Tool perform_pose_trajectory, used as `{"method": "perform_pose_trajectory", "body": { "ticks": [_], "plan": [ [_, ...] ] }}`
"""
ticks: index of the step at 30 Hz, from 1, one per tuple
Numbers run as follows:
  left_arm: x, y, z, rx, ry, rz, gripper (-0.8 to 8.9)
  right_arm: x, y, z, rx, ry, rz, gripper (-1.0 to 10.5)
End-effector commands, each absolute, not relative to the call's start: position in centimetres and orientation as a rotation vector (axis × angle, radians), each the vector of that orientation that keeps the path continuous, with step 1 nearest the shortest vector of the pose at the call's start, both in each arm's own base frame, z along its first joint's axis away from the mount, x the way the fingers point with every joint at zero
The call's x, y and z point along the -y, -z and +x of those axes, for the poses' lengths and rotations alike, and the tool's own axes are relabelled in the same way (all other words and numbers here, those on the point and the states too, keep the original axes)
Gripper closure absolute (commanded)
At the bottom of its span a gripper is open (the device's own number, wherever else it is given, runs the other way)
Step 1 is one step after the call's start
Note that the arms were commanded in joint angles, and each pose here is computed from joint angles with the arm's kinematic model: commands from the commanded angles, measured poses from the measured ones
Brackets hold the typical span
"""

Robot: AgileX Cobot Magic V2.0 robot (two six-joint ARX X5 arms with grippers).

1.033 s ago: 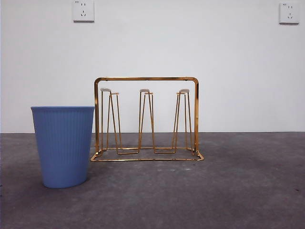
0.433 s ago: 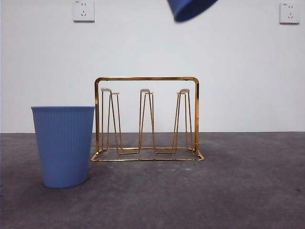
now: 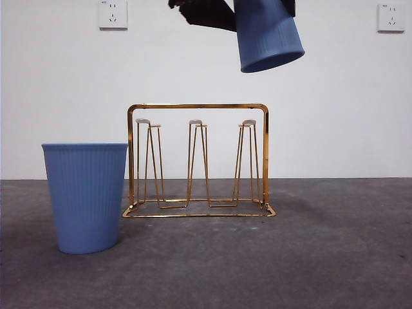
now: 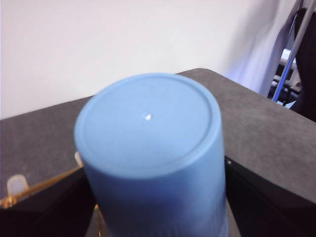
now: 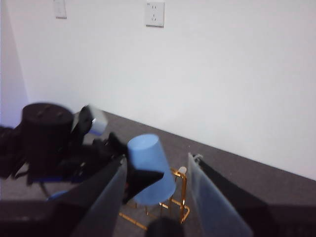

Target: Pick up cup 1,put cup 1 in the cup rack,pick up cup 2,put cup 2 in the cup rack

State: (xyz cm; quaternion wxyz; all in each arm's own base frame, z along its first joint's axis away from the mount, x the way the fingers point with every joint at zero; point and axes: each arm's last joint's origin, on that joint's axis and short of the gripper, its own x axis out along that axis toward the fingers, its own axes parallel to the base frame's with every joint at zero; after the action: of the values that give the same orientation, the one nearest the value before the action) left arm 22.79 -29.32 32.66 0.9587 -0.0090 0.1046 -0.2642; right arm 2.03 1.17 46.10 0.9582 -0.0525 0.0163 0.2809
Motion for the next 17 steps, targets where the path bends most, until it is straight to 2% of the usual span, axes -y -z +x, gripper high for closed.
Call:
{"method": "perform_pose_trajectory", "body": {
  "ticks": [1,17],
  "plan": [
    [29.4,-32.5,23.7,-0.203,0.513,0.008,8.21,-1.3,-45.8,2.2,-0.049,-0.567,-0.122,7.3],
    [29.2,-29.5,26.6,-0.268,0.453,0.043,8.21,-1.3,-45.8,2.2,-0.054,-0.565,-0.125,7.3]
  ]
}}
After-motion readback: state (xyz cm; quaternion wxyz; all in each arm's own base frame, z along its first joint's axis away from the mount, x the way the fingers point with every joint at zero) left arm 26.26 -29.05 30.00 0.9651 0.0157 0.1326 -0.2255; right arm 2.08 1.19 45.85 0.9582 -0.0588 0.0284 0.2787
